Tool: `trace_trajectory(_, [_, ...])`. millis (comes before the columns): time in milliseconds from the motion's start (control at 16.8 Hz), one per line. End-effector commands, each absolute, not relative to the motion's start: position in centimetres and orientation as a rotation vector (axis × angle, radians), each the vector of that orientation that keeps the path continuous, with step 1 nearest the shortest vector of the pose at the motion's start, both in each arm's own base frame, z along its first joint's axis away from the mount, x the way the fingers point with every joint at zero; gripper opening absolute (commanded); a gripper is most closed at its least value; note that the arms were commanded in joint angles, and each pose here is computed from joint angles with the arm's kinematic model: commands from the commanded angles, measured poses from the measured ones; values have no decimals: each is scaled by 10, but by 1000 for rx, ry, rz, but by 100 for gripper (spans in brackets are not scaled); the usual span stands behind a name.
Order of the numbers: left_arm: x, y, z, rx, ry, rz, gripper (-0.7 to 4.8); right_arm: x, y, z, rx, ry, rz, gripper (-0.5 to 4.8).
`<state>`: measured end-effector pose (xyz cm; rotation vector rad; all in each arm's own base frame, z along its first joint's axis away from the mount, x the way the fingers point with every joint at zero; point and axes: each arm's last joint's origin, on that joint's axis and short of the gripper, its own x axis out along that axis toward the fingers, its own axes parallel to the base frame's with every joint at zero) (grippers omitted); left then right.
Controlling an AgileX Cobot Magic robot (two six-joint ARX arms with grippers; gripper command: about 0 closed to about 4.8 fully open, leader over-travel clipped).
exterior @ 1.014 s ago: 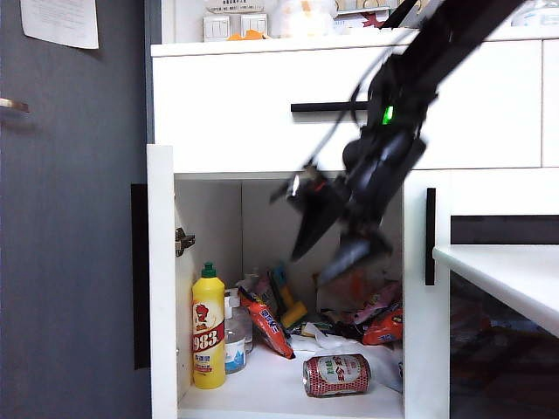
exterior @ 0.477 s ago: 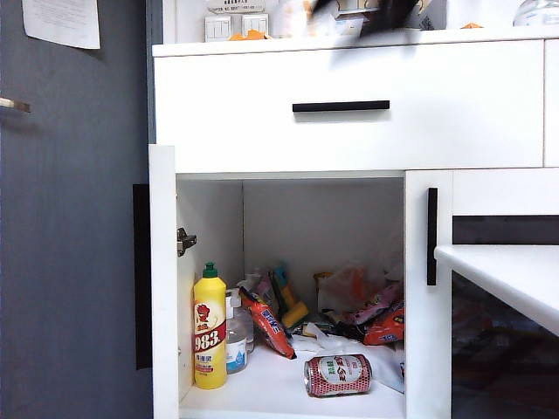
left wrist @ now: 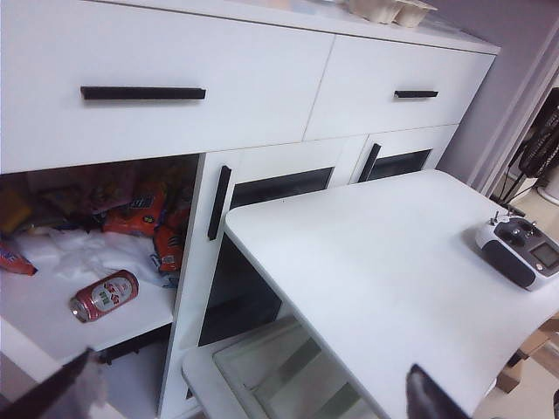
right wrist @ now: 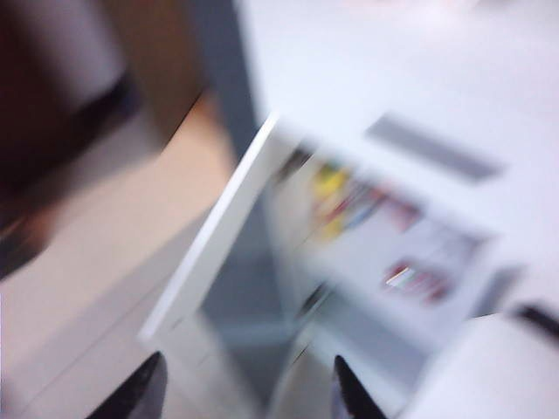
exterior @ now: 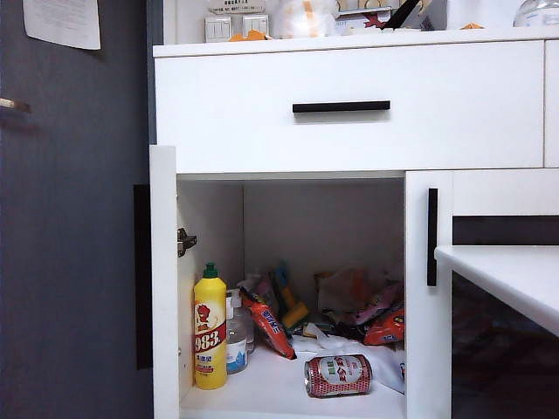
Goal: Open the left door of the white cabinet, pick up a can of beverage from the table on the right, place it inside the cabinet, and finally close the cabinet door.
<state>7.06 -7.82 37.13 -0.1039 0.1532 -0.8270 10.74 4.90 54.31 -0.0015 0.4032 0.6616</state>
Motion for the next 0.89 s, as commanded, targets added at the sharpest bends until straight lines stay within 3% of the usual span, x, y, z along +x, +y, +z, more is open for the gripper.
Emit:
trace_trajectory(60, [71,-79,373,-97,133,-836,479,33,18,556,12,190,549,241])
trace_trajectory(418, [73,-82,372,-91,150,-853,479,-75,-20,533,42,51,436,241])
trace_trajectory(596, [80,-90,368,-80,188,-850,479,-71,-19,518,7,98,418,241])
trace_trajectory(895, [103,-115,349,-83,375,-832,479,-6,6,454,-30,215,582,241])
